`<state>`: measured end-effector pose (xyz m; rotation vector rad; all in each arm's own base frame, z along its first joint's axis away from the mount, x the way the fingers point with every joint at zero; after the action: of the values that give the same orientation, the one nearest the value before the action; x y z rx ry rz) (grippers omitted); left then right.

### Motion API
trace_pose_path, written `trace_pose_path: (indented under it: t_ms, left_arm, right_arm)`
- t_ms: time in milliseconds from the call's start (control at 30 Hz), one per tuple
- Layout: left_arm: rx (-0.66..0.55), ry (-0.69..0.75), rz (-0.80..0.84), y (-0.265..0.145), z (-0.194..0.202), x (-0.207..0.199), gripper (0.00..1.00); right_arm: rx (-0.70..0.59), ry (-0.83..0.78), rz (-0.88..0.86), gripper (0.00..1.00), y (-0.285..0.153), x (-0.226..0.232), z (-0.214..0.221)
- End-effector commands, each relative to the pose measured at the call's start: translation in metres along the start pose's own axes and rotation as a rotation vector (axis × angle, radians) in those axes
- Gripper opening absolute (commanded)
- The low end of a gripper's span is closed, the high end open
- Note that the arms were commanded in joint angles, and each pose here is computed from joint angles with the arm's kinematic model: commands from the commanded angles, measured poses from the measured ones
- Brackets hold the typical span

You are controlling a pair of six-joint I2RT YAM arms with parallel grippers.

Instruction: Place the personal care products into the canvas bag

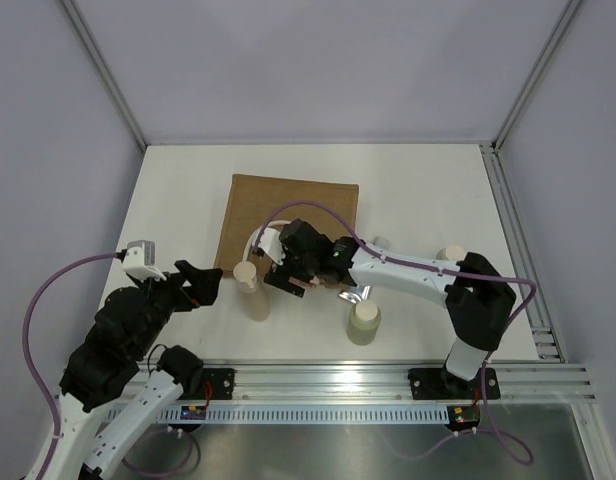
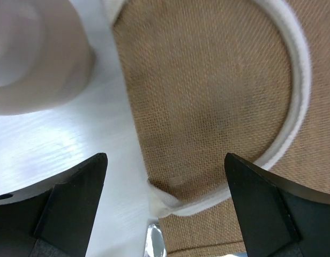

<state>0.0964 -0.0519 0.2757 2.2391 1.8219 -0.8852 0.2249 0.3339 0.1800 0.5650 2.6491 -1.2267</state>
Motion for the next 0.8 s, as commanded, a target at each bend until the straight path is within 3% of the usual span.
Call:
trace_pose_path:
  t_ms: [0, 267, 433, 567, 600, 667, 700, 767]
  left_arm:
    - [-0.053, -0.032, 0.037, -0.003, -0.009, -0.006, 0.99]
    - [-0.036, -0.044, 0.052, -0.001, -0.004, -0.007, 0.99]
    - [-0.041, -0.052, 0.058, 0.0, -0.003, -0.006, 0.99]
    - [-0.036, -0.05, 0.065, 0.002, -0.003, -0.008, 0.99]
    - [-0.033, -0.046, 0.067, 0.003, -0.003, -0.009, 0.99]
    - [-0.033, -0.044, 0.07, 0.003, -0.004, -0.01, 0.99]
    - [-0.032, -0.044, 0.071, 0.003, -0.004, -0.01, 0.99]
    - [-0.031, -0.041, 0.082, 0.004, -0.004, -0.012, 0.99]
  right_arm:
    - [0.084, 0.033, 0.101, 0.99, 0.027, -0.004, 0.023]
    - [0.092, 0.092, 0.13, 1.0, 0.037, 0.002, 0.034]
    - [0.175, 0.066, 0.35, 0.98, 0.048, -0.013, 0.055]
    - [0.136, 0.04, 0.451, 0.81, 0.048, -0.024, 0.052]
    - [0.127, 0.038, 0.456, 0.69, 0.045, -0.025, 0.051]
    - [0.084, 0.041, 0.459, 0.58, 0.035, -0.03, 0.041]
    - [0.055, 0.042, 0.442, 0.45, 0.031, -0.029, 0.035]
    - [-0.005, 0.052, 0.425, 0.31, 0.015, -0.036, 0.02]
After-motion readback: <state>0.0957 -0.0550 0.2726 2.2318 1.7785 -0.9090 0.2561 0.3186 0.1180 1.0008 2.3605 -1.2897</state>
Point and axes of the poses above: each gripper's point midway between its finger pads, its own y axis out along the fingers, its own x axis along the line the jaws close on, z = x × y, the point moved 7 cm from there along -y, back along the fingers, and after that the axes turned 4 degrees about -y, right-handed, at the moved point
